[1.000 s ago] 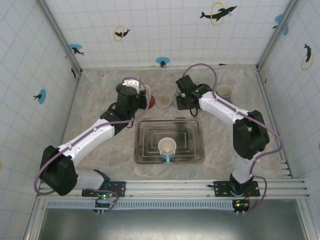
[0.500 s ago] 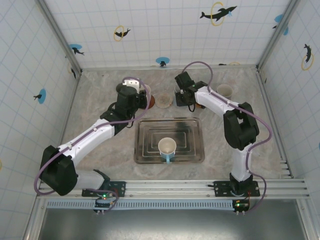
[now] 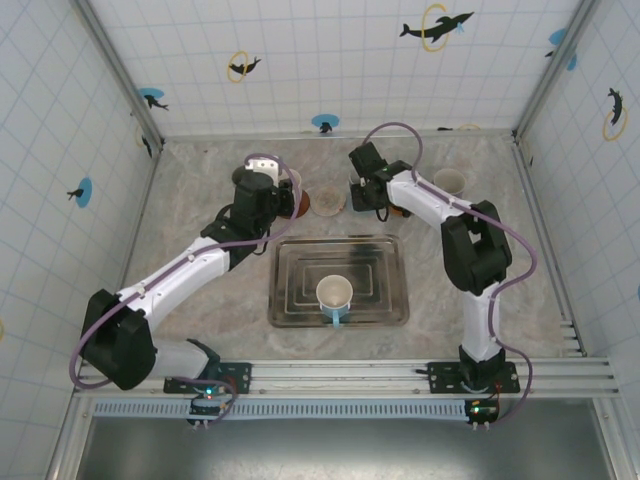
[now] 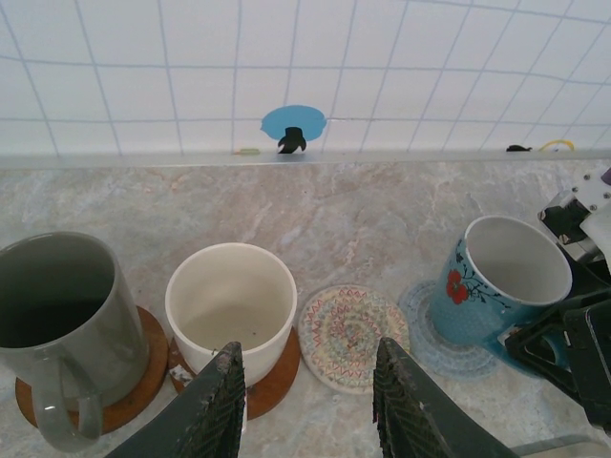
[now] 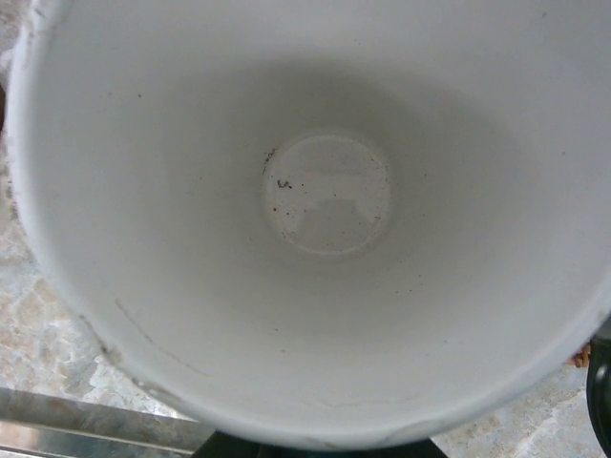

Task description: Place the cup by the coaster

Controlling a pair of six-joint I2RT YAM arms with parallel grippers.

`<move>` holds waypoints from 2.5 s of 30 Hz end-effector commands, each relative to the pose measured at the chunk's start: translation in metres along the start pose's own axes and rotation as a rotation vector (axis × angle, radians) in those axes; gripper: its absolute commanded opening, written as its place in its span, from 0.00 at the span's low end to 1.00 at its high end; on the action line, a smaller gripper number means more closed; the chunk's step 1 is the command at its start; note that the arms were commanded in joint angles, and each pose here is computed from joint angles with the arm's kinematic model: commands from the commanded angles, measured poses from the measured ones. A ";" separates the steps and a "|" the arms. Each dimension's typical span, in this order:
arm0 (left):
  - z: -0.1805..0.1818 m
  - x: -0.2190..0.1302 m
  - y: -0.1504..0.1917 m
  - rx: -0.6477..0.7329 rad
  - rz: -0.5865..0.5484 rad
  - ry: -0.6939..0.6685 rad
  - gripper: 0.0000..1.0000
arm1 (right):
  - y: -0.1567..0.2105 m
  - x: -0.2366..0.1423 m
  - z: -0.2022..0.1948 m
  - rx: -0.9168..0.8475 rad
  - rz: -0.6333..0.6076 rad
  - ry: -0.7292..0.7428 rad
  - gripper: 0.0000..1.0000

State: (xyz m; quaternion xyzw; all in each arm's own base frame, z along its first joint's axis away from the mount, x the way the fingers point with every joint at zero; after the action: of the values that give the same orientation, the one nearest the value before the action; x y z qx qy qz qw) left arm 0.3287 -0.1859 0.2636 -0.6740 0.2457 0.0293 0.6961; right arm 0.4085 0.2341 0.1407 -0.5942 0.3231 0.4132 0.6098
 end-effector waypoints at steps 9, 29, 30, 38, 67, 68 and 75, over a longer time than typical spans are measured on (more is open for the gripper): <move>0.003 0.004 0.004 0.016 0.005 -0.001 0.38 | -0.025 -0.005 0.005 0.007 -0.075 -0.013 0.00; 0.003 0.004 0.003 0.014 0.005 -0.003 0.38 | -0.022 0.002 0.004 0.007 -0.058 -0.012 0.00; 0.003 0.004 0.003 0.014 0.006 -0.003 0.38 | -0.022 0.002 0.004 0.006 -0.056 -0.011 0.00; 0.003 0.002 0.003 0.011 0.003 -0.001 0.38 | -0.019 0.002 0.002 0.013 -0.049 -0.004 0.03; 0.003 0.001 0.002 0.008 0.004 0.001 0.38 | -0.015 -0.022 0.000 0.028 -0.069 -0.026 0.43; 0.003 0.001 0.001 0.006 0.003 0.001 0.38 | -0.014 -0.025 0.001 0.029 -0.070 -0.029 0.44; 0.003 -0.001 0.000 -0.004 0.002 0.006 0.38 | -0.003 -0.046 0.001 0.029 -0.087 -0.033 0.51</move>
State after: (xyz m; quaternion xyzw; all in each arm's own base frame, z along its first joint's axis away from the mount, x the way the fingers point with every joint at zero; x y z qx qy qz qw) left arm 0.3297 -0.1844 0.2636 -0.6750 0.2449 0.0304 0.6953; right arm 0.4009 0.2302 0.1601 -0.5923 0.3122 0.4017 0.6247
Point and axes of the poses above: each hand's point on the last joint's axis, 136 mm out from that joint toward the fingers, its own x axis out along the fingers, its own z axis along the line the jaws close on, y = z × x, the point moved 6 cm from there along -x, back along the fingers, and after that the axes turned 7 degrees about x, right-handed, at the moved point
